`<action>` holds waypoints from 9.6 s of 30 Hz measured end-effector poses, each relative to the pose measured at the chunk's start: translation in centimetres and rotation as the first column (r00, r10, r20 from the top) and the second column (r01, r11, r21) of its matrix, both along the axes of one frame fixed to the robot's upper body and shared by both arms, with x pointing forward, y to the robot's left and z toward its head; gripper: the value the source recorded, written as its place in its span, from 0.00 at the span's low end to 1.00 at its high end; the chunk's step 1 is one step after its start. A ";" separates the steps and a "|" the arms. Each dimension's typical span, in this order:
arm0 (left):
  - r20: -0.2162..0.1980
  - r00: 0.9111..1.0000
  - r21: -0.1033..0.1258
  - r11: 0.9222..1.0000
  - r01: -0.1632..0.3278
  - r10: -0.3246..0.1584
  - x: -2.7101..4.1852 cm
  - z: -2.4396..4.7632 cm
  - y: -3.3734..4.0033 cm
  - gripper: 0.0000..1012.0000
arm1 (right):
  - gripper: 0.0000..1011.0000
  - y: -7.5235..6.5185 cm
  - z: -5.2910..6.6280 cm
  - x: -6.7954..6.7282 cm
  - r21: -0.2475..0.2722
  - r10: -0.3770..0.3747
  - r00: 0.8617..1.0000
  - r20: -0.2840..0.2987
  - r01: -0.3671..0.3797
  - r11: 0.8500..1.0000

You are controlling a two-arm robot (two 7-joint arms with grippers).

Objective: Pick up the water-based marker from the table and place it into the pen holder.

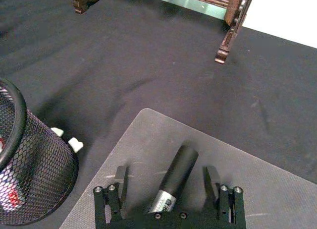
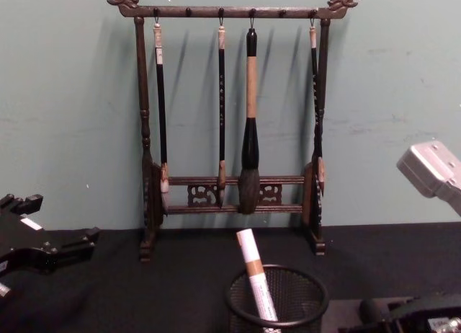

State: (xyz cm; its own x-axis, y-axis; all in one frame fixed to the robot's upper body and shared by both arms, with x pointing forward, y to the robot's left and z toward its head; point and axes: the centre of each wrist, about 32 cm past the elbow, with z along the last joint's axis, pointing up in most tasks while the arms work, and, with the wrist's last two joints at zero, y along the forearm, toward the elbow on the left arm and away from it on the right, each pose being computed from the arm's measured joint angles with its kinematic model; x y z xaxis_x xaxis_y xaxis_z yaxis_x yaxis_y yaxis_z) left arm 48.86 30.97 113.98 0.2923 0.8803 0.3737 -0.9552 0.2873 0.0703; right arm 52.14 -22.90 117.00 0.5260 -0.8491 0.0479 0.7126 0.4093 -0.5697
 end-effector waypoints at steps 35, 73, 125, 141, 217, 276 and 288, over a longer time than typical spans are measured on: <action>0.000 1.000 0.000 1.000 0.000 0.000 0.00 0.00 0.00 0.99 | 0.47 0.0 0.0 0.0 -0.002 0.004 1.000 0.000 -0.004 1.000; 0.000 1.000 0.000 1.000 0.000 0.000 0.00 0.00 0.00 0.99 | 0.24 -1.6 0.5 -2.3 0.317 0.054 0.914 0.402 -0.194 0.929; 0.000 1.000 0.000 1.000 0.000 0.000 0.00 0.00 0.00 0.99 | 0.24 5.5 -2.8 -2.1 0.454 0.129 0.868 0.479 -0.371 0.810; 0.000 1.000 0.000 1.000 0.000 0.000 0.00 0.00 0.00 0.99 | 0.24 5.6 -2.9 -2.1 0.449 0.129 0.872 0.472 -0.363 0.816; 0.000 1.000 0.000 1.000 0.000 0.000 0.00 0.00 0.00 0.99 | 0.99 -3.4 -3.4 -2.8 0.183 -0.167 0.846 0.506 0.084 0.979; 0.000 1.000 0.000 1.000 0.000 0.000 0.00 0.00 0.00 0.99 | 0.99 -3.0 -4.6 -2.7 0.125 -0.152 0.856 0.494 0.103 0.987; 0.000 1.000 0.000 1.000 0.000 0.000 0.00 0.00 0.00 0.99 | 0.99 -3.0 -4.6 -2.7 0.125 -0.152 0.856 0.494 0.103 0.987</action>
State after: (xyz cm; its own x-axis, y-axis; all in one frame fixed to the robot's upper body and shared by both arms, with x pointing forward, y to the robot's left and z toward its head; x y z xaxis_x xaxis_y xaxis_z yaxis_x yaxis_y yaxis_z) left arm 48.86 30.97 113.98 0.2922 0.8803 0.3737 -0.9553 0.2873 0.0702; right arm 49.48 -25.86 112.45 0.3382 -0.9207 0.1950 0.9409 0.3272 -0.0871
